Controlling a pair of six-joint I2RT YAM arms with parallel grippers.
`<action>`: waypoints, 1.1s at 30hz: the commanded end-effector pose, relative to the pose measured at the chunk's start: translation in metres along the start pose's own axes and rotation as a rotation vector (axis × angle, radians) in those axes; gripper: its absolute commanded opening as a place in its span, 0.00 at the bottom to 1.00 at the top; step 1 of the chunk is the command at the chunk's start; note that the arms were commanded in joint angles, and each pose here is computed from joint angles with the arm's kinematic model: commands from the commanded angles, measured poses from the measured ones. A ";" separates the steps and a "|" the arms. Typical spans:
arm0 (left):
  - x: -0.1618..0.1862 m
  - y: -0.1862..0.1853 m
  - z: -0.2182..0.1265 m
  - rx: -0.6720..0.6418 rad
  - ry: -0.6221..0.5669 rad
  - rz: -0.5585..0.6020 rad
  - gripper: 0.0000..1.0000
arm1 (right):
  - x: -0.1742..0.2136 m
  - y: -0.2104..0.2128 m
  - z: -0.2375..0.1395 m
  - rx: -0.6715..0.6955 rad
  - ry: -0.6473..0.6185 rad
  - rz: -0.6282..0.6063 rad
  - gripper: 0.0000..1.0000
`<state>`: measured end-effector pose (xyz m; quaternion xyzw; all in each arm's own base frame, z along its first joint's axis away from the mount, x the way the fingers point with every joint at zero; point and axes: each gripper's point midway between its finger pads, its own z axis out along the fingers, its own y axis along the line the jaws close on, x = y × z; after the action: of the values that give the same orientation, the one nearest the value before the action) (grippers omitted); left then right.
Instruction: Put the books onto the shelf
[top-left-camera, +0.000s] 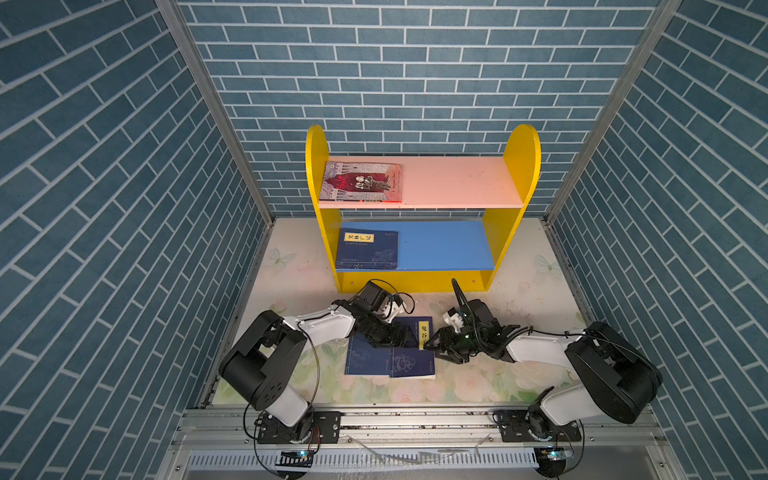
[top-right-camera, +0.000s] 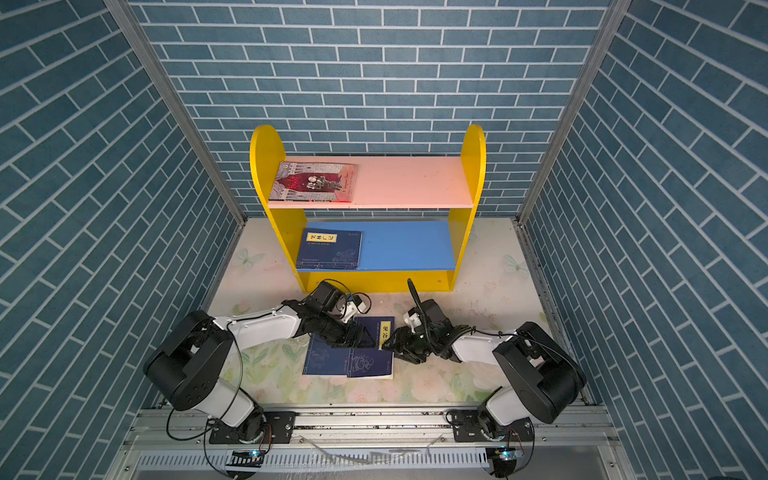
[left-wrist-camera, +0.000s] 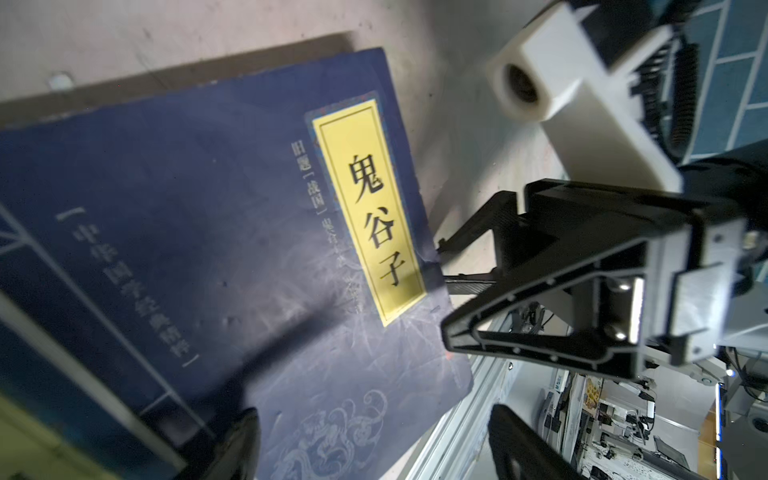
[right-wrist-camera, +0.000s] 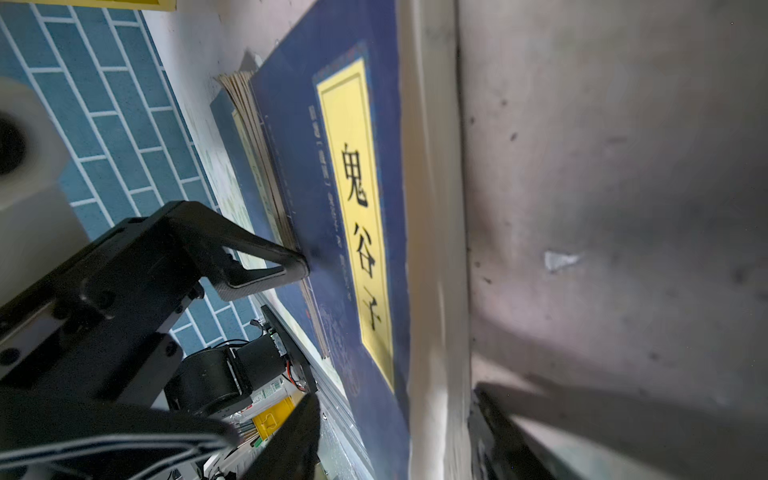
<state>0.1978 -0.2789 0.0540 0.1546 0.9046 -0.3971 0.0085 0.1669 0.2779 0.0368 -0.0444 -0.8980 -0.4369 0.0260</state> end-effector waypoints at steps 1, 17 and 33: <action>-0.003 0.005 0.001 -0.045 0.008 0.005 0.88 | 0.011 -0.040 -0.002 0.140 -0.010 0.102 0.59; 0.014 0.050 -0.012 -0.291 0.015 -0.006 0.92 | 0.011 -0.048 -0.018 0.291 0.001 0.070 0.59; 0.012 0.019 0.012 -0.089 0.060 -0.017 0.91 | 0.010 -0.052 -0.003 0.291 0.057 0.087 0.60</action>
<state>0.2046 -0.2729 0.0429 0.1636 0.9240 -0.3453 0.0156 0.1632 0.2647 0.0334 -0.0543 -0.9275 -0.3654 0.0564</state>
